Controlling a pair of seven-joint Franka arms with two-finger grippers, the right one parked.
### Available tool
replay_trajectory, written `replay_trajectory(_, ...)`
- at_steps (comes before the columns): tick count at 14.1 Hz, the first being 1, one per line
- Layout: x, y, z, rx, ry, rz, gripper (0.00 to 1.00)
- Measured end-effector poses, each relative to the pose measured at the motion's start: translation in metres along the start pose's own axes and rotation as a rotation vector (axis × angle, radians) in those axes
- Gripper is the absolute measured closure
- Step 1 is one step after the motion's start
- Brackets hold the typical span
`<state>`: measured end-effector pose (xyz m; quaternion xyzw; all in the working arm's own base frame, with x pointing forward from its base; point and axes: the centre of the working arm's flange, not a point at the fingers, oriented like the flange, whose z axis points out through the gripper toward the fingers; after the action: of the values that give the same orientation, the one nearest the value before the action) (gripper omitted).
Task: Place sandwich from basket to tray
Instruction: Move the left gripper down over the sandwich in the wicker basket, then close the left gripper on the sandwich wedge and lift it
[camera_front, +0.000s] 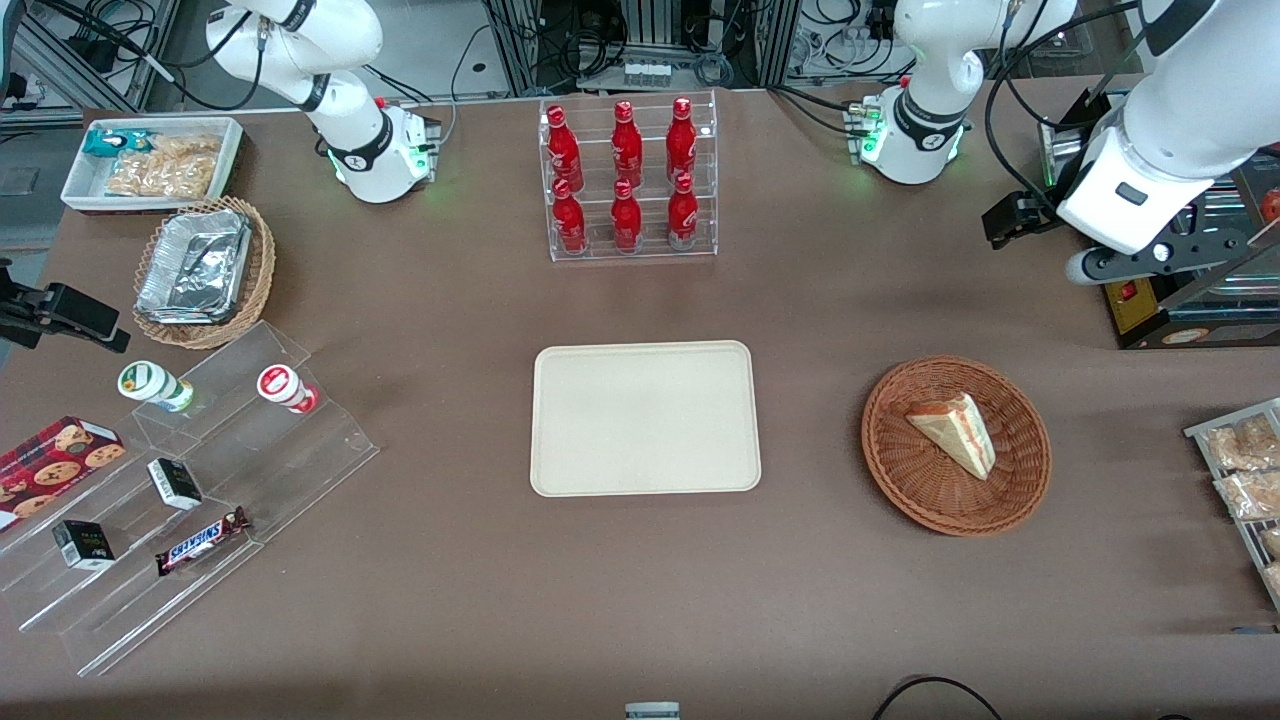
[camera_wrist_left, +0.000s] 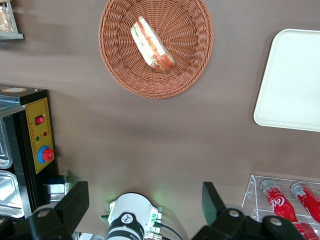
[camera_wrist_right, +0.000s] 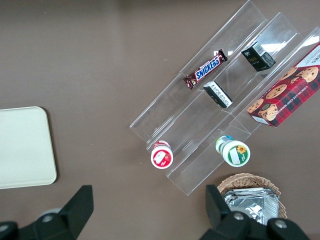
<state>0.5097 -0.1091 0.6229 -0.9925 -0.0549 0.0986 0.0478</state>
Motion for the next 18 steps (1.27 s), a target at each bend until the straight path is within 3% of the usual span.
replay_trajectory(5,0.004,-0.001,0.004,0.001,-0.009,-0.003,0.0)
replay_trajectory(8,0.029,-0.006,0.034,0.016,-0.068,-0.015,0.0)
replay_trajectory(12,0.103,-0.01,0.122,0.008,-0.146,-0.041,0.0)
replay_trajectory(15,0.145,-0.011,0.191,-0.008,-0.147,-0.097,0.0)
replay_trajectory(18,0.166,-0.001,0.244,-0.026,-0.1,-0.21,0.0)
